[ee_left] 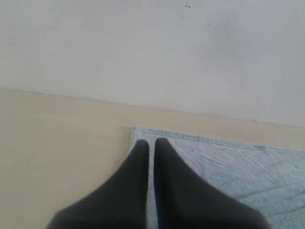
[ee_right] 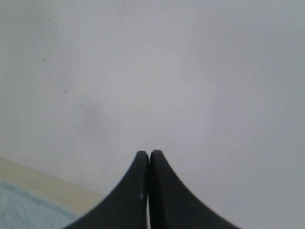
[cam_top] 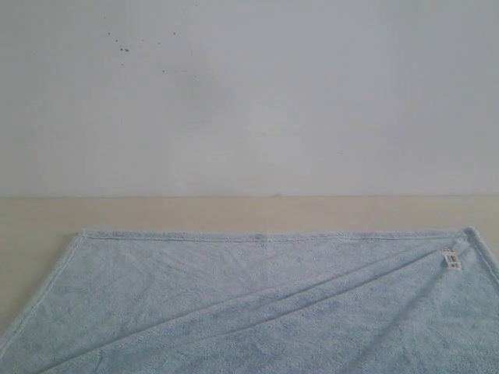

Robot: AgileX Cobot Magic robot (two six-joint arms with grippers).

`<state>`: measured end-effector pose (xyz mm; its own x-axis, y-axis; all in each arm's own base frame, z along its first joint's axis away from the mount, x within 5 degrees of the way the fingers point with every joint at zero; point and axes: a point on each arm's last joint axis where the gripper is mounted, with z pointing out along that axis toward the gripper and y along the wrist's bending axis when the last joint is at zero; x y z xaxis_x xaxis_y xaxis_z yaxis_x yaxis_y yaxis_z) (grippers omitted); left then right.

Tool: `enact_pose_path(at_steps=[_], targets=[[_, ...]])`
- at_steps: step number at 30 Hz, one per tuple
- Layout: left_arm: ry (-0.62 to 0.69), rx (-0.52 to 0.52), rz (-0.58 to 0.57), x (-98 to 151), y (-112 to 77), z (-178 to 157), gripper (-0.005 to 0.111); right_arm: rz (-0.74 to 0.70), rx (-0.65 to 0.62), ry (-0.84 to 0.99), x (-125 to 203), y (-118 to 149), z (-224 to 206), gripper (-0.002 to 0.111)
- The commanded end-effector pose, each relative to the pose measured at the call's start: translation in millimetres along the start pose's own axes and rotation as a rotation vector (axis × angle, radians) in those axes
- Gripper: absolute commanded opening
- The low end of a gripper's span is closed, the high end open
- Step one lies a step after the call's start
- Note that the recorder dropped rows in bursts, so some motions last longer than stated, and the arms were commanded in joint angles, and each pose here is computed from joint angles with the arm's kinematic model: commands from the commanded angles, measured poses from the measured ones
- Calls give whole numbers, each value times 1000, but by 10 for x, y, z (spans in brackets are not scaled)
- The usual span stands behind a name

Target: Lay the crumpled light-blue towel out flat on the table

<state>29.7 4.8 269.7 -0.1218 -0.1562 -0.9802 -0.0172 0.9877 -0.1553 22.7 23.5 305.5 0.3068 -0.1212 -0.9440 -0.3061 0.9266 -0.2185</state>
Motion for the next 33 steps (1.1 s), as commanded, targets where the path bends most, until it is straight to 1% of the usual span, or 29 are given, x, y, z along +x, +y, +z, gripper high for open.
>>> enact_pose_path(at_steps=[1,4,5,6,10,11,13,18,21,24,27,29,30,31,32,33], targets=[[17,20,-20,11,-13,-2,4,-13,-64,189,389,68,99,0],[17,20,-19,15,-13,1,4,151,-41,284,692,98,114,0],[17,20,-19,15,-13,1,4,189,-40,306,759,113,107,0],[17,20,-19,15,-13,1,4,255,-40,326,818,131,100,0],[17,20,-19,15,-13,1,4,487,-35,364,861,171,88,0],[17,20,-19,15,-13,1,4,530,-29,366,862,173,87,0],[17,20,-19,15,-13,1,4,568,-3,352,854,153,92,0],[17,20,-19,15,-13,1,4,474,159,209,789,-27,115,0],[17,20,-19,15,-13,1,4,411,208,146,741,-83,94,0],[17,19,-18,15,-12,0,4,353,226,101,730,-89,39,0],[17,19,-17,14,-11,0,4,274,277,141,933,-93,11,0],[17,19,-17,14,-11,0,4,312,287,151,977,-85,6,0],[17,19,-17,14,-11,0,4,322,258,217,1031,-45,3,0],[17,19,-17,14,-11,0,4,271,249,272,1072,-32,-6,0],[16,16,-16,14,-10,0,4,254,246,304,1097,-26,-13,0],[16,16,-16,14,-10,0,4,284,245,340,1129,-15,-22,0]])
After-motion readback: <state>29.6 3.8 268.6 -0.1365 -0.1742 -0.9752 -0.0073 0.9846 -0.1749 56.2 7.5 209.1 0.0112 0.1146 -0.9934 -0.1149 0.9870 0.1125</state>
